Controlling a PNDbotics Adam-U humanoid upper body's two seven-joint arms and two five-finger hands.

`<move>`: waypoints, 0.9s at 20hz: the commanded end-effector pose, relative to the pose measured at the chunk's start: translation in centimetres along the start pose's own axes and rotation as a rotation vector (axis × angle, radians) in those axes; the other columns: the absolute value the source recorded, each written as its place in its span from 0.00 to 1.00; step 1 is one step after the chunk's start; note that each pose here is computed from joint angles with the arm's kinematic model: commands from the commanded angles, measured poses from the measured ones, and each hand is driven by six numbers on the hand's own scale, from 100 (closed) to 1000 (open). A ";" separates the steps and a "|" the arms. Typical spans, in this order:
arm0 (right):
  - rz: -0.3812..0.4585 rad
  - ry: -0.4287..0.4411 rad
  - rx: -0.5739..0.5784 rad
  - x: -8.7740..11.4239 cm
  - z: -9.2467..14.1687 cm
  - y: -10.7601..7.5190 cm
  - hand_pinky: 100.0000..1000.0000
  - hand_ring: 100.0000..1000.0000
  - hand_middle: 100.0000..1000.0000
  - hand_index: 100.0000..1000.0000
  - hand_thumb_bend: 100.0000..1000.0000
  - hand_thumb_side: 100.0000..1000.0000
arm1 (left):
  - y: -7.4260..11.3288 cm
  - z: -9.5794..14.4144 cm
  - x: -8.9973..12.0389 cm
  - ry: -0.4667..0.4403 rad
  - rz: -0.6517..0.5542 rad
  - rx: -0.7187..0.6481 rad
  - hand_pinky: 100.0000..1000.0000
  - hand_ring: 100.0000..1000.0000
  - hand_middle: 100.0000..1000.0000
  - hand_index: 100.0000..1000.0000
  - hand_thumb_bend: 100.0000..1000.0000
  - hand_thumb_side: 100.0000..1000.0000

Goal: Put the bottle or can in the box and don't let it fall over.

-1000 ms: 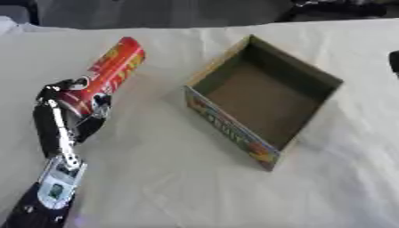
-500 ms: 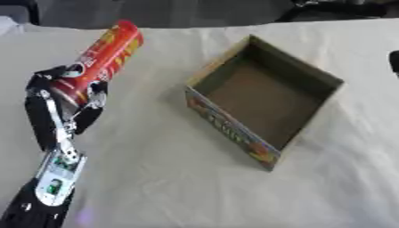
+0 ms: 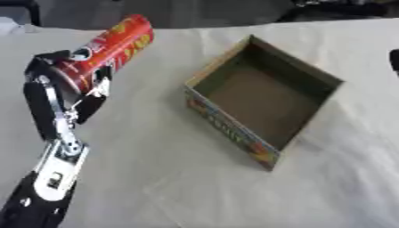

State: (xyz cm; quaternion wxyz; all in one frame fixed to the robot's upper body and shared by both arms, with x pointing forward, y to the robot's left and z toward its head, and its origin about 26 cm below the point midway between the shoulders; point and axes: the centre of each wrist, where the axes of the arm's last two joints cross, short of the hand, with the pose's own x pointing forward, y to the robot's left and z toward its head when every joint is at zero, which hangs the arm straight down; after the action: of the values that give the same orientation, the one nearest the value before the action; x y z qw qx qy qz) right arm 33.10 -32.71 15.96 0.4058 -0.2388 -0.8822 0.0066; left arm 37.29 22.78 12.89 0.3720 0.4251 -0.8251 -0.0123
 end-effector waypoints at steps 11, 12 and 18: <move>0.018 -0.035 -0.012 0.7 -0.8 -0.8 0.83 0.85 0.69 0.83 0.54 0.26 | 0.1 -1.6 6.7 -0.160 0.149 -0.094 0.19 0.59 0.39 0.38 0.42 0.12; 0.018 -0.035 -0.012 0.7 -0.8 -0.8 0.83 0.85 0.69 0.83 0.54 0.26 | 0.0 -1.6 7.0 -0.167 0.158 -0.103 0.19 0.59 0.39 0.38 0.42 0.12; 0.016 -0.032 -0.014 0.6 -0.8 -0.7 0.83 0.85 0.69 0.83 0.54 0.27 | -0.6 -1.4 8.8 -0.202 0.212 -0.139 0.19 0.59 0.39 0.38 0.42 0.12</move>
State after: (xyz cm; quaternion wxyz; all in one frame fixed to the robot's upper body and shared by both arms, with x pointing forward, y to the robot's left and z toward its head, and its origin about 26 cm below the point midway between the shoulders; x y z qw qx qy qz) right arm 33.10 -32.73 15.96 0.4060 -0.2405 -0.8817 0.0041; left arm 35.65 16.95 17.72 0.3347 0.3147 -0.8849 -0.0764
